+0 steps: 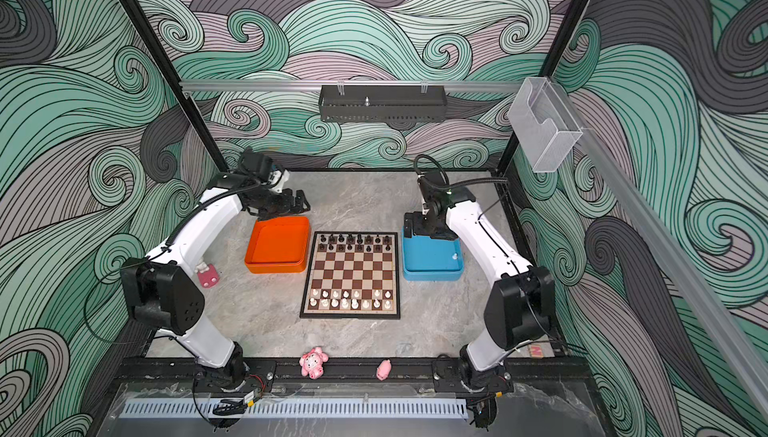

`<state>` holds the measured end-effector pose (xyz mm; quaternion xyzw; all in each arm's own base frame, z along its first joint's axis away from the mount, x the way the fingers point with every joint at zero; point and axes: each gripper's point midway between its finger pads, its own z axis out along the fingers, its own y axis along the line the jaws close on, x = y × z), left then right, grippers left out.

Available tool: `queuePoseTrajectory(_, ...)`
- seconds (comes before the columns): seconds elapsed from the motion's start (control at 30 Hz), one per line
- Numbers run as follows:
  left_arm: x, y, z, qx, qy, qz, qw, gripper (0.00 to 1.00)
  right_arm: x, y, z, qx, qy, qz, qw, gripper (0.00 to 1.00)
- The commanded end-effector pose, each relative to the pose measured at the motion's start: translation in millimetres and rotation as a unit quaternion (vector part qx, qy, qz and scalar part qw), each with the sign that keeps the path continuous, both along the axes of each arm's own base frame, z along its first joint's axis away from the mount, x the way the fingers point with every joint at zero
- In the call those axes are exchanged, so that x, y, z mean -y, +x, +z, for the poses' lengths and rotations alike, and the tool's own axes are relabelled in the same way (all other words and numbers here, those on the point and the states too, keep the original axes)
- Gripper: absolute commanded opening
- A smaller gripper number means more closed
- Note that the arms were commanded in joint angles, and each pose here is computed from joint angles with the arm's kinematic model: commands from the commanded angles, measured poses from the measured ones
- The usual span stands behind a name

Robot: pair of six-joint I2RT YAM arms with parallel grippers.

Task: Set up the chess pieces on the board
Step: 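Raise the right gripper over the blue bin while the left shifts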

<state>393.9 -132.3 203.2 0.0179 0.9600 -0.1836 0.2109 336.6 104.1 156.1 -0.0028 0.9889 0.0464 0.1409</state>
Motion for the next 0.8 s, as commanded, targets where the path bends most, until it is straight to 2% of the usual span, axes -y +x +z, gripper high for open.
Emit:
queuePoseTrajectory(0.0, 14.3, -4.7, -4.6, -0.016, -0.008, -0.040, 0.999, 0.99, 25.0, -9.8, -24.0, -0.046, -0.046, -0.033, 0.997, 0.99)
queuePoseTrajectory(0.2, 15.6, -9.5, -13.4, -0.029, -0.007, -0.046, 0.998, 0.99, 49.8, 0.4, -57.3, -0.077, -0.099, -0.058, 0.990, 0.99)
queuePoseTrajectory(0.4, 5.5, -15.5, -20.9, -0.044, 0.020, -0.045, 0.998, 0.99, 65.9, 10.2, -75.6, -0.084, -0.101, -0.078, 0.988, 0.98)
queuePoseTrajectory(0.77, 4.0, -13.9, -29.0, -0.058, 0.021, -0.038, 0.997, 0.99, 71.8, 13.3, -107.1, -0.101, -0.086, -0.098, 0.986, 0.94)
